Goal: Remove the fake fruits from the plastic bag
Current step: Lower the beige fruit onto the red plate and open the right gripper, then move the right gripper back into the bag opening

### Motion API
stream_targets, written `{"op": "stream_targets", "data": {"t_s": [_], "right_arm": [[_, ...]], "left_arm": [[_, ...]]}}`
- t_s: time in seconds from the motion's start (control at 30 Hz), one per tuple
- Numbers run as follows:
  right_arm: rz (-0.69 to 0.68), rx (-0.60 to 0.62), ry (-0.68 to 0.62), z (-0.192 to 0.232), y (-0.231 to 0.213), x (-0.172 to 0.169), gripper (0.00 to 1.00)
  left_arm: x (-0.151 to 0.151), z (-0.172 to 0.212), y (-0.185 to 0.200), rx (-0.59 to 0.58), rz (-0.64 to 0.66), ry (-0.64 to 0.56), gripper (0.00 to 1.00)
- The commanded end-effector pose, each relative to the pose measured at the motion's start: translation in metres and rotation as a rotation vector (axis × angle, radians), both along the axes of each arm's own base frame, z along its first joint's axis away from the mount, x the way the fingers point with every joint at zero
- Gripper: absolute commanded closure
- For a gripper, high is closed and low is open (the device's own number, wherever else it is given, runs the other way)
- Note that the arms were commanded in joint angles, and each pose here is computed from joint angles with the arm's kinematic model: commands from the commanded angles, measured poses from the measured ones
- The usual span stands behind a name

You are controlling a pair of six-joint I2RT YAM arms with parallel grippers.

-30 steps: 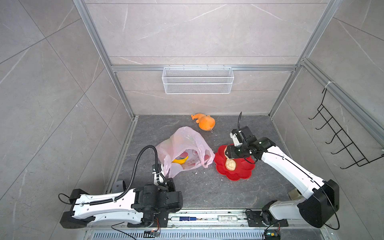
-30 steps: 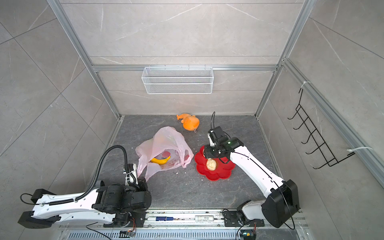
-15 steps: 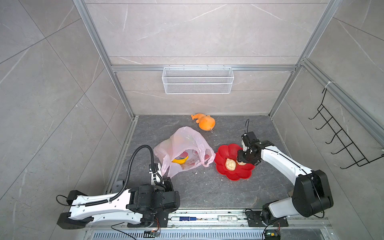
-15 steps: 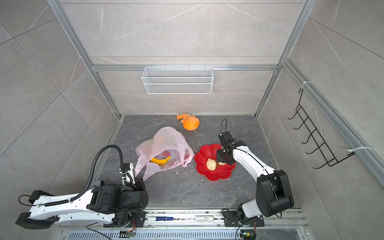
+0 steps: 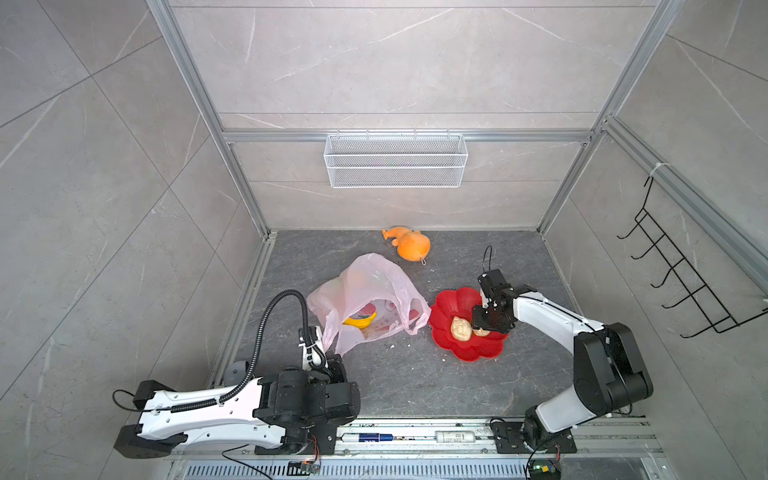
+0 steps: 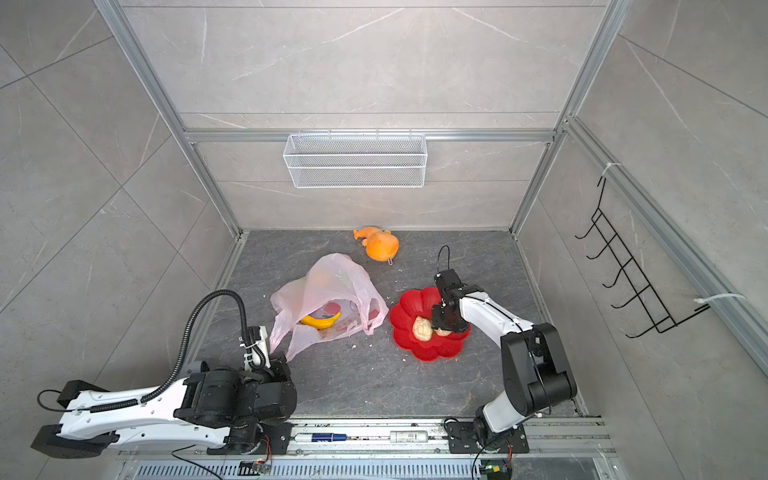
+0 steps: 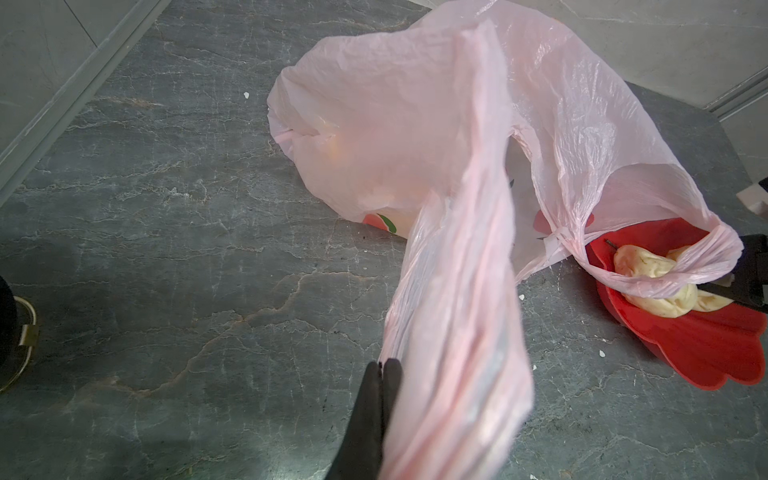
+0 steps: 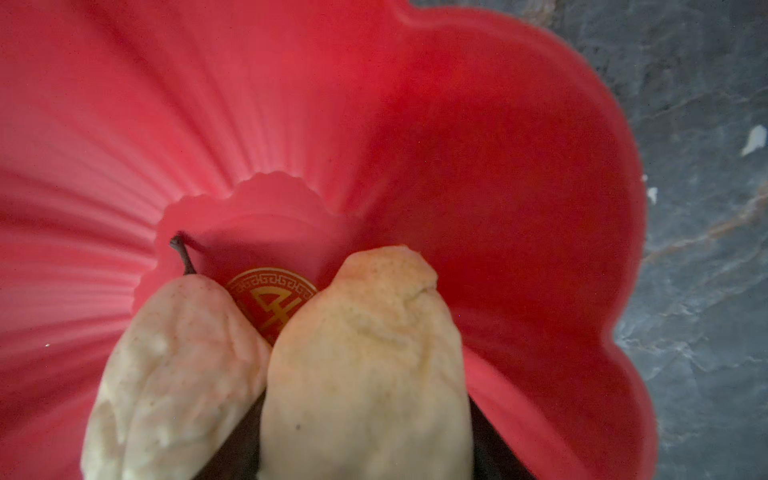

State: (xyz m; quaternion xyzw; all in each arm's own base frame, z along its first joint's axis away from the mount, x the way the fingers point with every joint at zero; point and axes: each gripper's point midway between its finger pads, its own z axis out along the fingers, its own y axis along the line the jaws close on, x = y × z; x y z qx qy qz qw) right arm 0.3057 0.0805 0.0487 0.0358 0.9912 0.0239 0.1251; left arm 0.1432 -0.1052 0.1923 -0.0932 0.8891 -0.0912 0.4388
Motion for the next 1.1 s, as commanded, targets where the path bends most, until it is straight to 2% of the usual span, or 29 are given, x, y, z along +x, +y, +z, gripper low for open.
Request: {"op": "stream_targets", "data": {"t_s": [0.0,0.33,0.57,0.73,0.83,0.93,1.07], "right_arm": [[0.01,-0.003,0.015,-0.008,0.0,-0.001,0.55],[0.006,-0.011,0.003,-0.001,-0.001,0.002,0.3],[0.013,-0.027,-0.049,0.031,-0.005,0.004,0.21],[0.029,-0.018,-0.121,0.07,-0.006,0.003,0.2],[0.06,0.034,-0.196,0.103,0.003,0.001,0.23],[0.141,0.126,-0.283,0.135,0.031,-0.003,0.27],[0.306,0.214,-0.385,0.17,0.095,-0.012,0.32]], "left_arm": [[0.003,0.01,0.004,0.009,0.01,-0.035,1.0],[0.003,0.011,0.007,0.001,0.011,-0.035,1.0],[0.003,0.011,0.005,0.0,0.003,-0.032,1.0],[0.002,0.012,0.005,-0.006,-0.008,-0.025,1.0],[0.0,0.014,0.006,-0.007,-0.028,-0.012,1.0],[-0.005,0.008,0.007,0.008,-0.047,0.027,1.0],[-0.01,0.004,0.009,0.033,-0.061,0.074,1.0]]}}
